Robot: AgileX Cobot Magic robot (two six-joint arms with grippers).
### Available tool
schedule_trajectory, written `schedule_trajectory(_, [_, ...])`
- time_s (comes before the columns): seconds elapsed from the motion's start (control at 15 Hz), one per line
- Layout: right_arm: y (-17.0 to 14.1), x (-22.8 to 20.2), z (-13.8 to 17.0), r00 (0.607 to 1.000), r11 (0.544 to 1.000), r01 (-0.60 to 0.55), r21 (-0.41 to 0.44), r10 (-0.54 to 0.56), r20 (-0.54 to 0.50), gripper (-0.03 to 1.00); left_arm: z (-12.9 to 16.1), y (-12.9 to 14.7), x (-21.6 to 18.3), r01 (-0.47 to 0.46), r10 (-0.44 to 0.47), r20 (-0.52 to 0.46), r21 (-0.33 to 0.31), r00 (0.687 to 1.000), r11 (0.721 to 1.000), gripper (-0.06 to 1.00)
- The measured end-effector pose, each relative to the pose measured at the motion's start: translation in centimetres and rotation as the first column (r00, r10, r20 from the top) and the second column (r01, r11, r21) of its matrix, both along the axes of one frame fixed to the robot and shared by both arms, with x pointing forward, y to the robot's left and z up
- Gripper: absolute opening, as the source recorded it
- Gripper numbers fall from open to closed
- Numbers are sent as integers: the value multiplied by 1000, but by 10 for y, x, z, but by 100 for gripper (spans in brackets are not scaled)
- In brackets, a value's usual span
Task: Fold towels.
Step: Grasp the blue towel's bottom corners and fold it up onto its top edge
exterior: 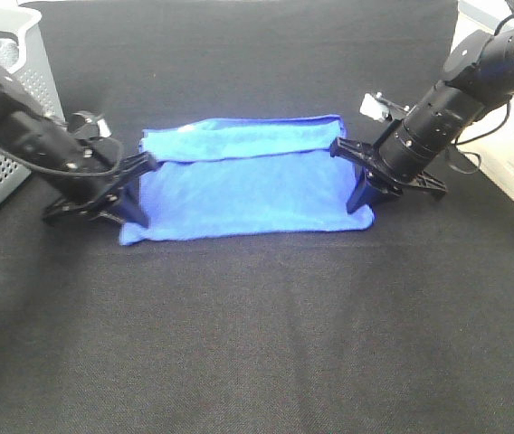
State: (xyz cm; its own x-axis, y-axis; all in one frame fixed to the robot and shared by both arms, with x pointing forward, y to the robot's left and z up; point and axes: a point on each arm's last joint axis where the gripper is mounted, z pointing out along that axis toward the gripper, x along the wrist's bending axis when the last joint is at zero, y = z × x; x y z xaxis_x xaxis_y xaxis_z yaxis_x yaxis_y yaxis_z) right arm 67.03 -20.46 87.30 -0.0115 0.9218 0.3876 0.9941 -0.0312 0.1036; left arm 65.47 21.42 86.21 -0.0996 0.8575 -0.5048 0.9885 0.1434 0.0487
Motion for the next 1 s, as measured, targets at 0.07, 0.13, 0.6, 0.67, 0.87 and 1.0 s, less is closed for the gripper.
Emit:
schedule_trajectory(0.07, [0, 0, 0, 1000, 1000, 0, 0, 0, 0, 0, 0, 0, 0, 0, 0, 0, 0, 1000, 1000, 2])
schedule_trajectory(0.13, [-1, -8, 4, 1000, 1000, -6, -2, 6, -15, 0, 8, 6, -3, 45, -46, 2, 33, 999, 998, 2])
schedule_trajectory(0.6, [-9, -104, 13, 993, 1000, 18, -6, -19, -118, 0, 21, 4, -82, 185, -168, -130, 129, 977, 974, 2])
schedule_trajectory(0.67, [-10, -108, 17, 994, 1000, 7, -4, -7, -110, 0, 23, 5, -87, 184, -167, -129, 129, 977, 974, 2])
schedule_trajectory(0.87, [-9, -103, 33, 999, 1000, 6, 6, -5, -49, 0, 46, 6, -86, 173, -166, -64, 130, 984, 976, 2])
schedule_trajectory(1.0, [-6, -85, 49, 1000, 1000, 0, 18, 0, 22, 0, 65, 9, -70, 135, -136, -7, 127, 991, 983, 2])
